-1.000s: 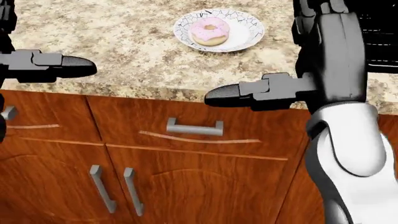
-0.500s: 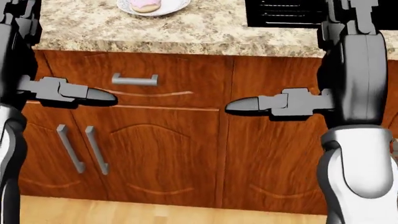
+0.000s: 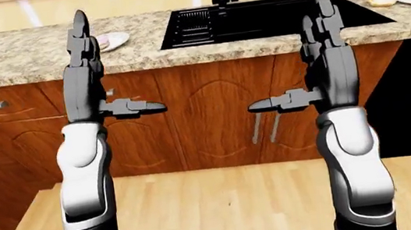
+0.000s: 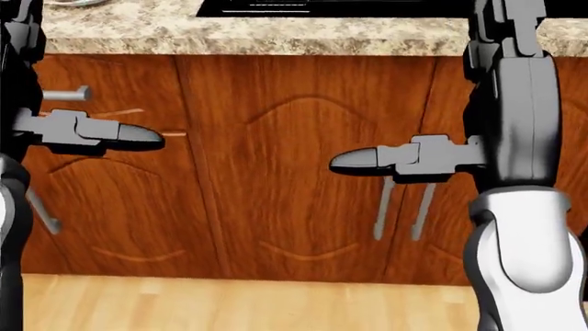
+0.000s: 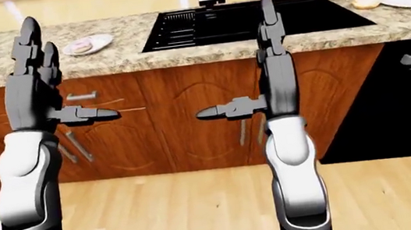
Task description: Place the pastries on the plates.
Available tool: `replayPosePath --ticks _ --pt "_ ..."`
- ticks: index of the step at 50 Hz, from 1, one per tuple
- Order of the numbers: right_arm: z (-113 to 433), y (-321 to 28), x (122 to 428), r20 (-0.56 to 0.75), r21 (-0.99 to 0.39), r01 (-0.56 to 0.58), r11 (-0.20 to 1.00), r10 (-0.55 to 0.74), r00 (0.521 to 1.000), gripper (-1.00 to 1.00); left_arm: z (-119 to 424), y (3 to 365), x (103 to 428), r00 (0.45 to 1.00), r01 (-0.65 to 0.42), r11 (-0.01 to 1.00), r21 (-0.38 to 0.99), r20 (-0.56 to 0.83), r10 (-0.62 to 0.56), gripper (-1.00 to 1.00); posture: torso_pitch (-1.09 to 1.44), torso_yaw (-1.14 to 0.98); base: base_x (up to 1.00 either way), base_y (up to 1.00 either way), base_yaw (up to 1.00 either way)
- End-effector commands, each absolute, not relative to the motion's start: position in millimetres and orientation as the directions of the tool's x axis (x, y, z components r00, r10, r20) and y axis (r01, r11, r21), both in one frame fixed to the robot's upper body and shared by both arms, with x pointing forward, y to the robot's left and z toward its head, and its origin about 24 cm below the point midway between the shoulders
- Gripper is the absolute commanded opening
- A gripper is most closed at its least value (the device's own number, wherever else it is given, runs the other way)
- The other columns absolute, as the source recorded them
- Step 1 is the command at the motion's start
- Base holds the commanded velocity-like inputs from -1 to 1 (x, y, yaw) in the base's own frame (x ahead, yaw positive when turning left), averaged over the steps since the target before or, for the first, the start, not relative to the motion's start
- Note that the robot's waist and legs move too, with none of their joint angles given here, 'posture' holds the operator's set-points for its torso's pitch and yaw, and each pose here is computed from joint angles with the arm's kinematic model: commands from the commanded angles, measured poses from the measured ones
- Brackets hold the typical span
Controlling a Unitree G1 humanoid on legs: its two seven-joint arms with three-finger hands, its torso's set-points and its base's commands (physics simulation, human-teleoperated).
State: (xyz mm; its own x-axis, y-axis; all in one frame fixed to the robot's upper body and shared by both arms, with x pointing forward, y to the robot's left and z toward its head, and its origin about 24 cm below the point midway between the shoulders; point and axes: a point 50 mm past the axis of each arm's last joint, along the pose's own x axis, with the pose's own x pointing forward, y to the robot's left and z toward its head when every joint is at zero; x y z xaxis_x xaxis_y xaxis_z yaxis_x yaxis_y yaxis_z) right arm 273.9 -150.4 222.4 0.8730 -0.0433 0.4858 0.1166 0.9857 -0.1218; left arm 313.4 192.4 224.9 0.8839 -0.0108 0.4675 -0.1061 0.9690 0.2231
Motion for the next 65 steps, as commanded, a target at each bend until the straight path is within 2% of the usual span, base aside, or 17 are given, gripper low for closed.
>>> replayPosePath --ticks 1,24,36,41,44,49,65 --pt "235.8 -149.4 267.6 0.551 -0.120 0.122 0.985 -0.036 0.834 1.00 239.2 192.3 308.9 0.847 -0.123 0.967 0.224 0.532 -0.016 1.00 0.00 0.00 0.00 -0.69 0.00" --pt "240.4 -150.1 268.2 0.552 -0.111 0.125 0.986 -0.043 0.833 1.00 242.1 193.7 308.4 0.844 -0.131 0.967 0.217 0.536 -0.006 1.00 0.00 0.00 0.01 -0.96 0.00" --pt "236.7 -149.8 270.5 0.544 -0.101 0.124 0.987 -0.050 0.838 1.00 239.4 194.3 308.3 0.847 -0.136 0.967 0.214 0.532 0.002 1.00 0.00 0.00 0.02 0.00 -0.99" --pt "235.2 -144.8 275.9 0.519 -0.151 0.125 0.981 -0.029 0.854 1.00 237.7 194.7 307.8 0.848 -0.137 0.967 0.214 0.530 0.003 1.00 0.00 0.00 0.00 -0.40 0.00" --pt "238.0 -146.2 273.7 0.541 -0.124 0.122 0.985 -0.037 0.840 1.00 238.2 195.2 307.7 0.847 -0.139 0.967 0.215 0.531 0.004 1.00 0.00 0.00 0.00 0.00 0.00" --pt "237.8 -145.5 272.7 0.536 -0.144 0.125 0.982 -0.029 0.844 1.00 240.6 195.9 306.0 0.844 -0.143 0.966 0.215 0.536 0.006 1.00 0.00 0.00 0.11 0.00 0.00" --pt "241.9 -143.2 273.1 0.546 -0.140 0.107 0.984 -0.013 0.838 1.00 241.7 198.0 304.8 0.841 -0.149 0.964 0.221 0.541 0.006 1.00 0.00 0.00 0.79 -0.37 0.00"
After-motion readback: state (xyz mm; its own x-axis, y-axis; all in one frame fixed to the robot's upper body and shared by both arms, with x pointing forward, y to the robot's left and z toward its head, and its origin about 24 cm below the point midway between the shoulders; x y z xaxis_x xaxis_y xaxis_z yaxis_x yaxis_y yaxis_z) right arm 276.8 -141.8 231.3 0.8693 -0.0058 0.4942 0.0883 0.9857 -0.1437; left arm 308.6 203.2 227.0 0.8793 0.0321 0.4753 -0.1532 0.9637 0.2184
